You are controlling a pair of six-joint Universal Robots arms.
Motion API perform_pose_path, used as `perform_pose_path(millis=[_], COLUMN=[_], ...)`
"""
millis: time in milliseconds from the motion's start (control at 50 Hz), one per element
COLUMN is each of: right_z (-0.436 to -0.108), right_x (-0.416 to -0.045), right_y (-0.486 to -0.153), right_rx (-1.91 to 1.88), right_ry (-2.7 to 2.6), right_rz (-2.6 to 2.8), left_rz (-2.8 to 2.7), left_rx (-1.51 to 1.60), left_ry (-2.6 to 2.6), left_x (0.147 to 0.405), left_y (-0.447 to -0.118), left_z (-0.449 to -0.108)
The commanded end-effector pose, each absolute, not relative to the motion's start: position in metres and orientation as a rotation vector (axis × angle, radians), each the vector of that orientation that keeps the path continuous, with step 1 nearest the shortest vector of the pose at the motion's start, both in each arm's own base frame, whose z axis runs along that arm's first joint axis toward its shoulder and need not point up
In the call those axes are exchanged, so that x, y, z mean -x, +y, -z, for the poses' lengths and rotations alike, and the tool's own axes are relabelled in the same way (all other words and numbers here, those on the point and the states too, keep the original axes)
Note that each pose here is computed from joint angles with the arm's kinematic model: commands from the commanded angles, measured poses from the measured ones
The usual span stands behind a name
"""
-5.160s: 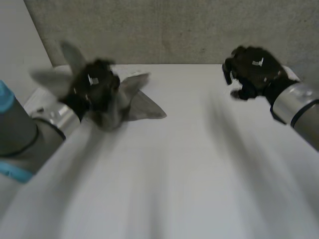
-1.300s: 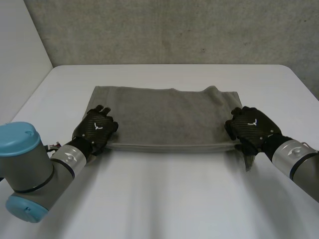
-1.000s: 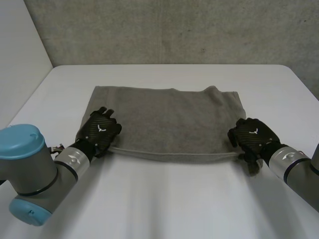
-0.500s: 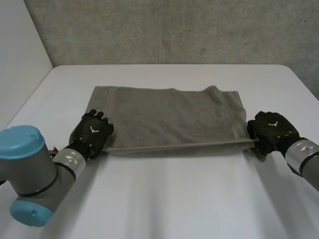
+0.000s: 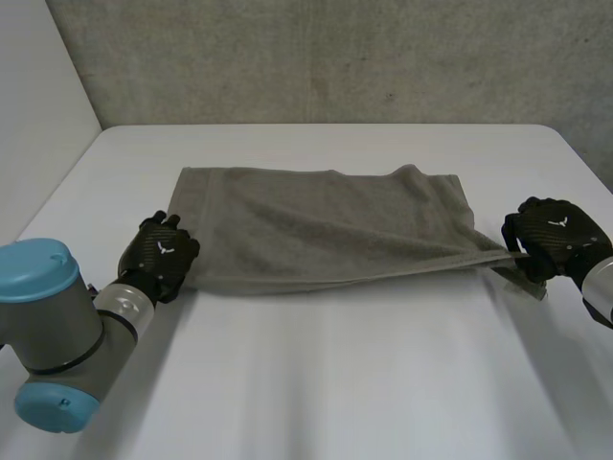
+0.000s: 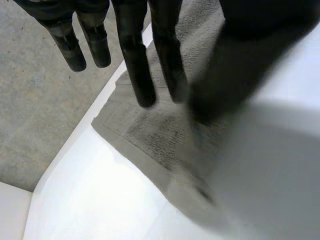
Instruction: Fold the towel.
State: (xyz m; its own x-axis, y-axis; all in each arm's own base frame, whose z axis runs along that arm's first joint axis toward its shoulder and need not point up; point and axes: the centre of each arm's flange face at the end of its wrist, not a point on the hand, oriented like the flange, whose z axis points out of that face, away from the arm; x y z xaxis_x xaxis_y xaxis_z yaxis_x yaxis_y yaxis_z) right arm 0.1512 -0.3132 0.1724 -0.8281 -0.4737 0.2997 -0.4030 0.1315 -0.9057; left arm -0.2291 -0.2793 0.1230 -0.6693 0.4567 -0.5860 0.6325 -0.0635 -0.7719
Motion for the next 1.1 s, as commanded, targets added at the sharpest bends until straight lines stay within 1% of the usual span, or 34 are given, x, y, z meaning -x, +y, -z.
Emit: perform_pose_path(millis=[20, 100, 120, 140, 180, 200, 240, 260, 300, 320, 340, 360, 400, 480, 520, 640, 680, 740, 860, 920, 960, 980, 1000, 1020, 1040, 1060, 1080, 1100], right_z=[-0.173, -0.180, -0.183, -0.190, -0.196, -0.201, -0.206, -0.206, -0.214, -0.214, -0.218, -0.222, -0.226, -0.232, -0.239, -0.249, -0.255, -0.261, -0.271, -0.275, -0.269, -0.269, -0.263, -0.263, -0.259, -0.257, -0.257, -0.254], right_x=[-0.154, -0.152, -0.149, -0.147, -0.146, -0.146, -0.145, -0.145, -0.143, -0.143, -0.144, -0.145, -0.145, -0.144, -0.143, -0.141, -0.139, -0.137, -0.136, -0.134, -0.129, -0.129, -0.127, -0.127, -0.127, -0.130, -0.130, -0.134], right_y=[-0.305, -0.302, -0.301, -0.299, -0.297, -0.295, -0.294, -0.294, -0.292, -0.292, -0.289, -0.287, -0.283, -0.277, -0.268, -0.250, -0.240, -0.231, -0.224, -0.229, -0.244, -0.244, -0.255, -0.255, -0.266, -0.275, -0.275, -0.284], right_rx=[0.919, 0.931, 0.942, 0.971, 1.001, 1.025, 1.041, 1.042, 1.054, 1.054, 1.057, 1.063, 1.077, 1.133, 1.210, 1.305, 1.375, 1.432, 1.485, 1.493, 1.470, 1.470, 1.455, 1.454, 1.445, 1.434, 1.434, 1.426], right_ry=[2.314, 2.311, 2.310, 2.297, 2.283, 2.270, 2.264, 2.264, 2.264, 2.264, 2.261, 2.258, 2.248, 2.227, 2.209, 2.215, 2.224, 2.214, 2.150, 2.122, 2.111, 2.111, 2.113, 2.113, 2.111, 2.113, 2.113, 2.122], right_rz=[1.722, 1.698, 1.695, 1.709, 1.719, 1.727, 1.733, 1.733, 1.726, 1.726, 1.717, 1.714, 1.716, 1.719, 1.704, 1.618, 1.550, 1.487, 1.432, 1.453, 1.450, 1.450, 1.432, 1.432, 1.426, 1.419, 1.419, 1.409], left_rz=[1.827, 1.833, 1.844, 1.844, 1.872, 1.872, 1.940, 1.940, 2.008, 2.009, 2.047, 2.047, 2.102, 2.133, 2.146, 2.130, 2.108, 2.099, 2.071, 2.062, 2.054, 2.024, 1.998, 1.998, 1.976, 1.976, 1.964, 1.954], left_rx=[-1.271, -1.317, -1.321, -1.321, -1.286, -1.286, -1.238, -1.238, -1.193, -1.193, -1.157, -1.157, -1.102, -1.088, -1.113, -1.140, -1.142, -1.138, -1.095, -1.065, -1.054, -1.049, -1.053, -1.053, -1.068, -1.068, -1.094, -1.129], left_ry=[2.077, 2.098, 2.099, 2.099, 2.083, 2.083, 2.022, 2.022, 1.998, 1.998, 1.990, 1.989, 1.992, 2.012, 2.027, 2.077, 2.119, 2.138, 2.176, 2.182, 2.193, 2.242, 2.288, 2.288, 2.323, 2.323, 2.345, 2.365], left_x=[0.231, 0.232, 0.230, 0.230, 0.220, 0.220, 0.213, 0.213, 0.210, 0.210, 0.208, 0.208, 0.204, 0.202, 0.199, 0.193, 0.188, 0.185, 0.172, 0.165, 0.162, 0.160, 0.161, 0.161, 0.164, 0.165, 0.170, 0.178], left_y=[-0.273, -0.266, -0.265, -0.265, -0.266, -0.266, -0.269, -0.269, -0.266, -0.266, -0.265, -0.265, -0.258, -0.248, -0.237, -0.226, -0.223, -0.222, -0.231, -0.241, -0.248, -0.256, -0.264, -0.264, -0.272, -0.272, -0.278, -0.285], left_z=[-0.125, -0.136, -0.143, -0.143, -0.160, -0.160, -0.185, -0.185, -0.204, -0.204, -0.216, -0.216, -0.235, -0.248, -0.257, -0.263, -0.264, -0.264, -0.267, -0.268, -0.266, -0.257, -0.249, -0.249, -0.242, -0.241, -0.236, -0.229])
